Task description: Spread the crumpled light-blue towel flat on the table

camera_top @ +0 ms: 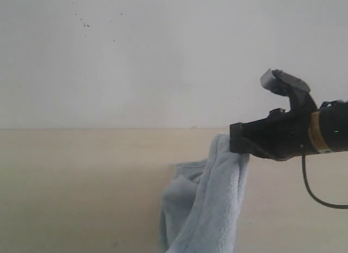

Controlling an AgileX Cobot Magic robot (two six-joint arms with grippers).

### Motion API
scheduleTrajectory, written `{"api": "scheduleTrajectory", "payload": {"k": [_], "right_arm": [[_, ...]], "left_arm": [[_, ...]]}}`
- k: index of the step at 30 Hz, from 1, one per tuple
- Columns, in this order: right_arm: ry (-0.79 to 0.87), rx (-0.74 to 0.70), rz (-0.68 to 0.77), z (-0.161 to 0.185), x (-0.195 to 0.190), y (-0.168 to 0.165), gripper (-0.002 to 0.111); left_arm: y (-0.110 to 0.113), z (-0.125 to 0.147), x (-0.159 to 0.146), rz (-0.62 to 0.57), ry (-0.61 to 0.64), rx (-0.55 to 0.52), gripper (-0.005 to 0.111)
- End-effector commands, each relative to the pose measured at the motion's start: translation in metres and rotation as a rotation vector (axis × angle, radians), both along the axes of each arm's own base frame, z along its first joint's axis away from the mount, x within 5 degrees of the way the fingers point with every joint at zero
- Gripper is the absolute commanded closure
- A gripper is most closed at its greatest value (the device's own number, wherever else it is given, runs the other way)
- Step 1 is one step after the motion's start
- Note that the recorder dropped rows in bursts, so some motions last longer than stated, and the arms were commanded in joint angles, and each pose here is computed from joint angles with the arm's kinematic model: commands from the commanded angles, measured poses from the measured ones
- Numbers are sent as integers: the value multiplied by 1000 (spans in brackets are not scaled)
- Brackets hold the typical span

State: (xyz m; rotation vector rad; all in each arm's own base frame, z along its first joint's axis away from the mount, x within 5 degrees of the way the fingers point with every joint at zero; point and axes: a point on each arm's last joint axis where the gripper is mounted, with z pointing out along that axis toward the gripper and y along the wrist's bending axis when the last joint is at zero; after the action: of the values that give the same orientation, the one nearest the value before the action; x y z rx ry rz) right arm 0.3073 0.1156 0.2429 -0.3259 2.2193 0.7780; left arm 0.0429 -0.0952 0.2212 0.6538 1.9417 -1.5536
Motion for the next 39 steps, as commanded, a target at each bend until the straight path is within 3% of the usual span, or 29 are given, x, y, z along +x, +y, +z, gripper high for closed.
{"api": "scheduleTrajectory", "payload": {"k": [1, 10, 17, 22, 29, 39], "right_arm": [[-133, 11, -26, 38, -27, -11, 108], [-319, 115, 5, 102, -80, -18, 108], [-361, 152, 68, 117, -99, -17, 108], [-282, 138, 72, 96, -90, -15, 108], [-91, 30, 41, 27, -65, -13, 108], [45, -158, 190, -45, -54, 37, 105]], "left_arm": [[-1, 7, 1, 1, -30, -49, 102], [-2, 32, 8, -2, -171, -72, 102], [-3, 61, 13, -3, -259, -94, 102], [-3, 66, 14, -4, -269, -93, 102], [-3, 64, 13, -11, -243, -70, 102], [-3, 64, 13, -8, -222, -73, 102]]}}
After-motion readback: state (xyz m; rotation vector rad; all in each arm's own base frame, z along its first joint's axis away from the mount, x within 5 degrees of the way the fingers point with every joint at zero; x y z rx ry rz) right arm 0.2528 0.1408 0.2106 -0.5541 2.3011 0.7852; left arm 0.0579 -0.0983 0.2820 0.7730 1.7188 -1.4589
